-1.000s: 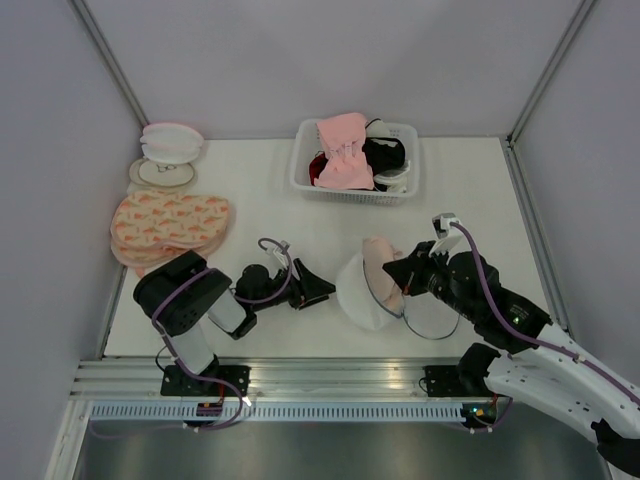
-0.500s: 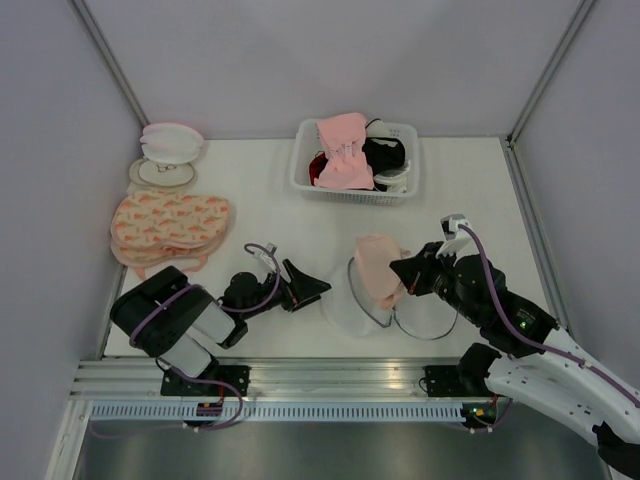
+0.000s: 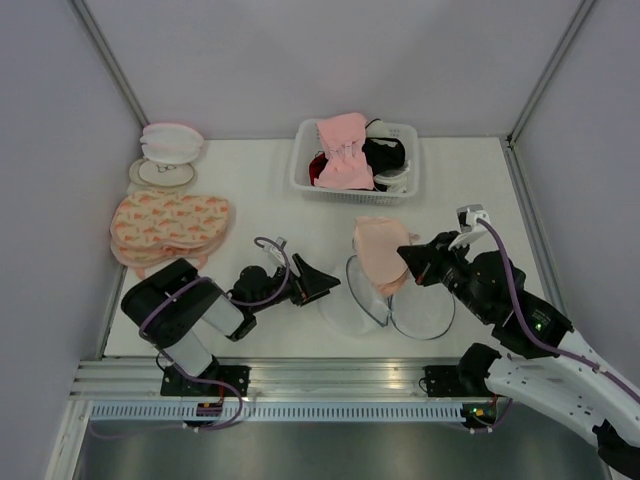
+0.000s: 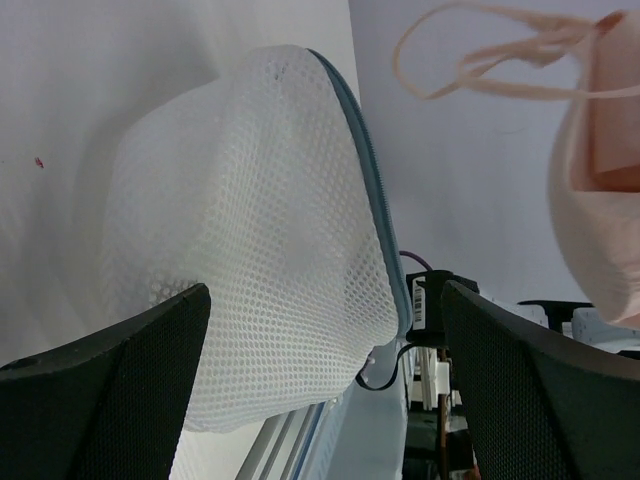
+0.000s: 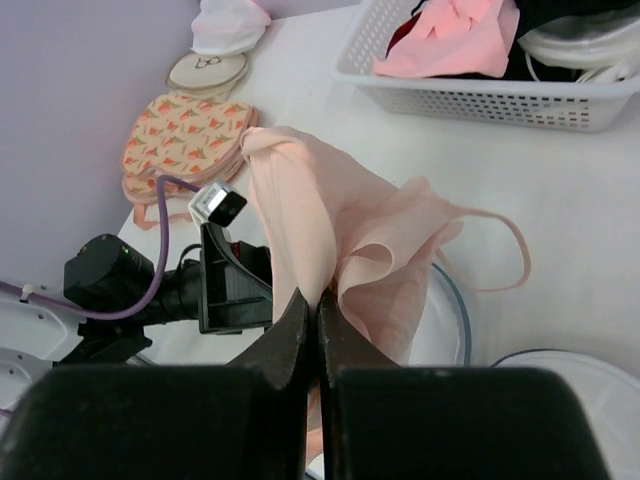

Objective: Unzip the laundry bag and remove the bra

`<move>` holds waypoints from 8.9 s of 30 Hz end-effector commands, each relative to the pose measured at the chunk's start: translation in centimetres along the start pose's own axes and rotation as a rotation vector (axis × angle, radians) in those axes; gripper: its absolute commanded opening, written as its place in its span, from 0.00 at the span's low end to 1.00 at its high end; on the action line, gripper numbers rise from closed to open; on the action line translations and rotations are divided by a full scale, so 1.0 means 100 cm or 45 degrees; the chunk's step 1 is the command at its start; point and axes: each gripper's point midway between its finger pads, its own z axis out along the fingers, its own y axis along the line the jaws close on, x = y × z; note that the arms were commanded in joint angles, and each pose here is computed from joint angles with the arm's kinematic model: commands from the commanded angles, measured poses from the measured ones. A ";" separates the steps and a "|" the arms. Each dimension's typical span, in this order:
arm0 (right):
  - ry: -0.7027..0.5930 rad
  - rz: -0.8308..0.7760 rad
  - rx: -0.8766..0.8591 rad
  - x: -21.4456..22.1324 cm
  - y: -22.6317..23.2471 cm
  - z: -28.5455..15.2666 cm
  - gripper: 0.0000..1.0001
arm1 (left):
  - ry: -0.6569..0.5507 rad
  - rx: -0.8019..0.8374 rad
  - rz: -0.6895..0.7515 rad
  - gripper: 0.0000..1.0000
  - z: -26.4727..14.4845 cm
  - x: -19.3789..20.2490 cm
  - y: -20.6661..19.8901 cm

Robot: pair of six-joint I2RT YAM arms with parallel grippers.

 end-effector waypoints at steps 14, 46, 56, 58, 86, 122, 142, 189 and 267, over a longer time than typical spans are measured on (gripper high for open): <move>-0.277 -0.256 0.212 -0.110 0.022 0.093 0.00 | 0.111 0.168 0.071 0.98 0.028 0.017 -0.023; -0.288 -0.195 0.653 -0.185 -0.166 0.241 0.80 | 0.143 0.165 0.088 0.98 0.004 0.028 -0.025; -0.150 -0.085 1.270 -0.121 -0.205 0.065 0.85 | 0.130 0.168 0.080 0.98 0.005 0.028 -0.019; -0.045 -0.029 1.364 -0.073 -0.217 0.033 0.85 | 0.130 0.172 0.082 0.98 0.006 0.028 -0.020; 0.421 0.356 1.360 0.182 -0.212 -0.038 0.89 | -0.048 0.206 0.347 1.00 -0.036 -0.005 -0.093; 0.355 -0.068 0.700 0.080 -0.087 0.070 0.00 | -0.102 0.190 0.375 1.00 -0.072 -0.004 -0.103; 0.006 -0.607 1.337 0.010 -0.082 0.054 0.00 | -0.296 0.101 0.406 1.00 -0.126 -0.018 -0.110; -0.464 -1.933 0.712 0.130 0.074 0.084 0.00 | -0.865 -0.120 0.444 1.00 -0.222 -0.091 -0.146; 0.041 -0.259 0.337 0.076 0.008 -0.031 0.98 | -1.220 -0.991 0.351 0.02 -0.220 -0.327 -0.047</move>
